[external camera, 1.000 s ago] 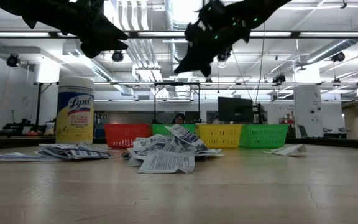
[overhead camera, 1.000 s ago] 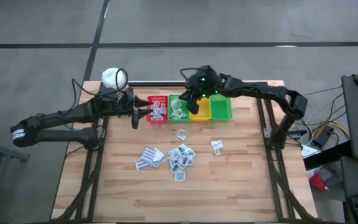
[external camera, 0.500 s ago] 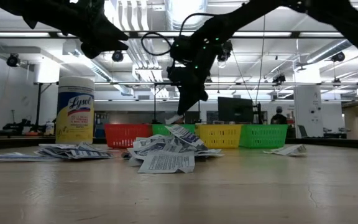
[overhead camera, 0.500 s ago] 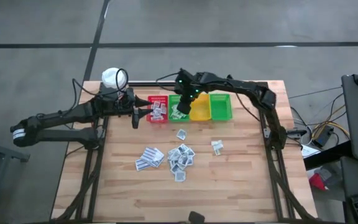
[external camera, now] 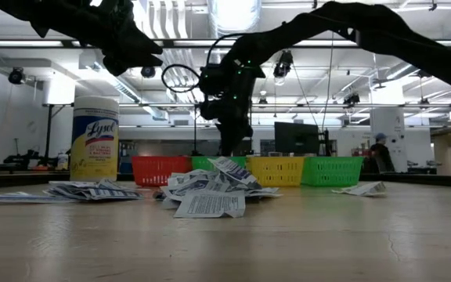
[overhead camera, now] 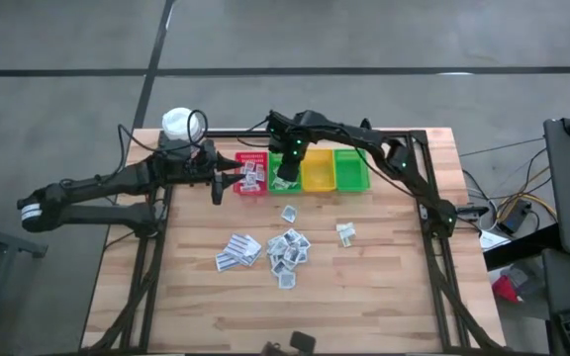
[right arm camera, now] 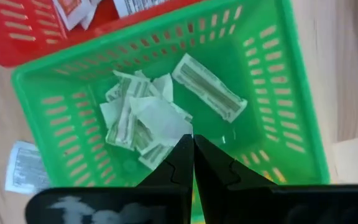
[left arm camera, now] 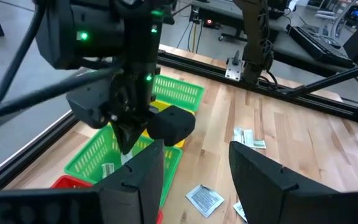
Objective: Pick & Place First Aid Supplies
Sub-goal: Put the green bandage into the left green bin
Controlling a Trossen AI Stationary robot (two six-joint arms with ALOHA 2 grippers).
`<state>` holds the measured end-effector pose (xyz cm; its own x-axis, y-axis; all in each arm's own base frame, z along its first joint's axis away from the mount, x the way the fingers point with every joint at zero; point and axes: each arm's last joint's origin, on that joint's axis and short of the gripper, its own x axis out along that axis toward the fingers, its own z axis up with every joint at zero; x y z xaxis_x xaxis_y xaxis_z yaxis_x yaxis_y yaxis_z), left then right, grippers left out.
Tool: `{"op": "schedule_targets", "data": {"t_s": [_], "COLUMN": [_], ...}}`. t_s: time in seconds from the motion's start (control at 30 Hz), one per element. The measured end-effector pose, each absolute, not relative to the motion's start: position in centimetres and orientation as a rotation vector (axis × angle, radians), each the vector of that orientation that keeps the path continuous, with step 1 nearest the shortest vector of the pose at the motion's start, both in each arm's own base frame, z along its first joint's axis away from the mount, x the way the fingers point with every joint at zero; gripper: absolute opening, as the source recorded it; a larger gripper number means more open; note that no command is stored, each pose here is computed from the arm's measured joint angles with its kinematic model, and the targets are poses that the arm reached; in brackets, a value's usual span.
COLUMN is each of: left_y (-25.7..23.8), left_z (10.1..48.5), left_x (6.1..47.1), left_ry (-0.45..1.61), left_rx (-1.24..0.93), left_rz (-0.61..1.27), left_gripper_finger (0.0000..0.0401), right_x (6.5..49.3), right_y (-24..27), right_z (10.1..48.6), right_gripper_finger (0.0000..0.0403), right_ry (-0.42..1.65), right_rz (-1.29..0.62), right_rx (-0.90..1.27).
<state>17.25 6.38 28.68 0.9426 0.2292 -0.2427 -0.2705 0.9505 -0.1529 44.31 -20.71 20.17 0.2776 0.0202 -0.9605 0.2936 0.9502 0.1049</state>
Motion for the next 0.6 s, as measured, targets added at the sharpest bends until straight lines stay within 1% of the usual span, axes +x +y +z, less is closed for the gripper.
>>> {"op": "schedule_targets", "data": {"t_s": [0.37, 0.47, 0.6], "left_y": [6.38, 6.38, 6.38], "left_z": [28.68, 28.68, 28.68], "left_x": [17.25, 17.25, 17.25], "left_ry": [0.227, 0.227, 0.227], "left_rx": [-0.169, -0.169, -0.169], "left_rz": [0.254, 0.254, 0.254], "left_gripper_finger": [0.0175, 0.0175, 0.0175], "right_x": [44.39, 44.39, 44.39], "right_y": [-20.76, -20.76, -20.76], "right_z": [20.21, 20.19, 20.2], "right_gripper_finger": [0.0013, 0.0033, 0.0073], "right_ry": [1.278, 1.279, 1.278], "right_rz": [-0.141, -0.13, -0.127], "right_rx": [0.214, 0.2, 0.195]}}
